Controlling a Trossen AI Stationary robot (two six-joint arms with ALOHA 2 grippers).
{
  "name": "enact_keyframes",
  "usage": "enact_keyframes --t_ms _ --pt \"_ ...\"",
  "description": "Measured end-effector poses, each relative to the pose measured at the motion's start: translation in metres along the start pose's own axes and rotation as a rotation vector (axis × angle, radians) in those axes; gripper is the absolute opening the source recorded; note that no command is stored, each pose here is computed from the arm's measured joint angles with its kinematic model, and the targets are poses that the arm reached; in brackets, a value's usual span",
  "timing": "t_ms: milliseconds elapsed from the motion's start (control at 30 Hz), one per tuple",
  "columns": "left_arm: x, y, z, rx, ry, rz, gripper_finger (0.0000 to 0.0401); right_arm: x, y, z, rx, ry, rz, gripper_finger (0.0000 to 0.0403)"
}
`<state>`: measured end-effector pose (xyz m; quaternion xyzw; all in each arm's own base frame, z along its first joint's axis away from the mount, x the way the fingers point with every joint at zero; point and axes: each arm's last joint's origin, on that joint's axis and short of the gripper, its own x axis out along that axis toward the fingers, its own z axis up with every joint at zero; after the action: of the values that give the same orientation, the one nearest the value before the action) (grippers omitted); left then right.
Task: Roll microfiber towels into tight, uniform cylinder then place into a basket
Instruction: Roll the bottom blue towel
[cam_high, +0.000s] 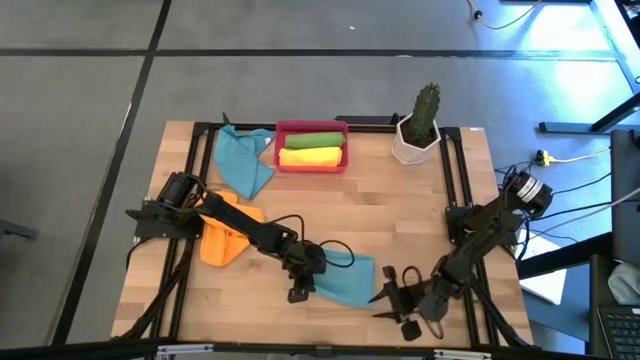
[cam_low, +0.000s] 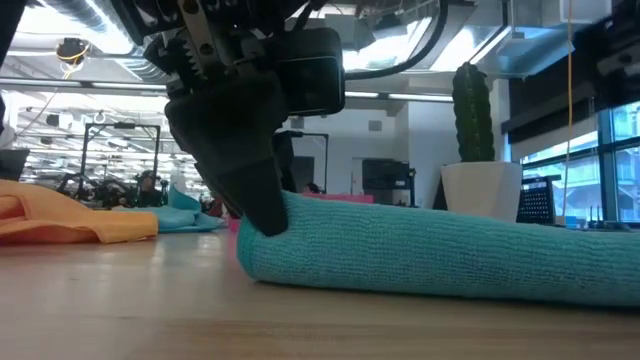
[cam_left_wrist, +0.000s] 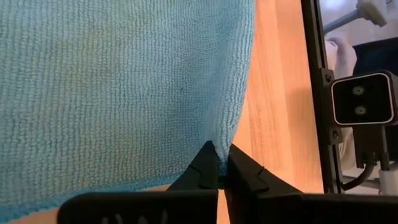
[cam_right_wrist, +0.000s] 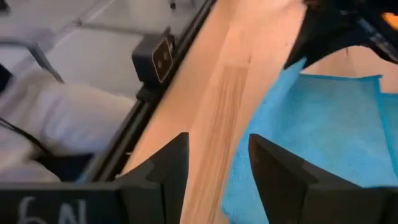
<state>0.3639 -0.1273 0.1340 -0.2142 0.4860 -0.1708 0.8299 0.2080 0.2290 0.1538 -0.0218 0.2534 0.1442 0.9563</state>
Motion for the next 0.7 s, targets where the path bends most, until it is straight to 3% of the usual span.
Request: enact_keyframes --t_ms 233,500,700 --pt "0.0 0.0 0.0 0.001 -0.001 0.002 0.0 0.03 0.019 0.011 -0.176 0.238 -0.152 0.0168" --pt "0.0 0.0 0.0 0.008 -0.003 0.005 0.0 0.05 0.027 0.001 -0.139 0.355 -0.181 0.0176" --pt "0.0 0.0 0.0 0.009 -0.003 0.004 0.0 0.053 0.023 -0.007 -0.113 0.404 -0.197 0.0236"
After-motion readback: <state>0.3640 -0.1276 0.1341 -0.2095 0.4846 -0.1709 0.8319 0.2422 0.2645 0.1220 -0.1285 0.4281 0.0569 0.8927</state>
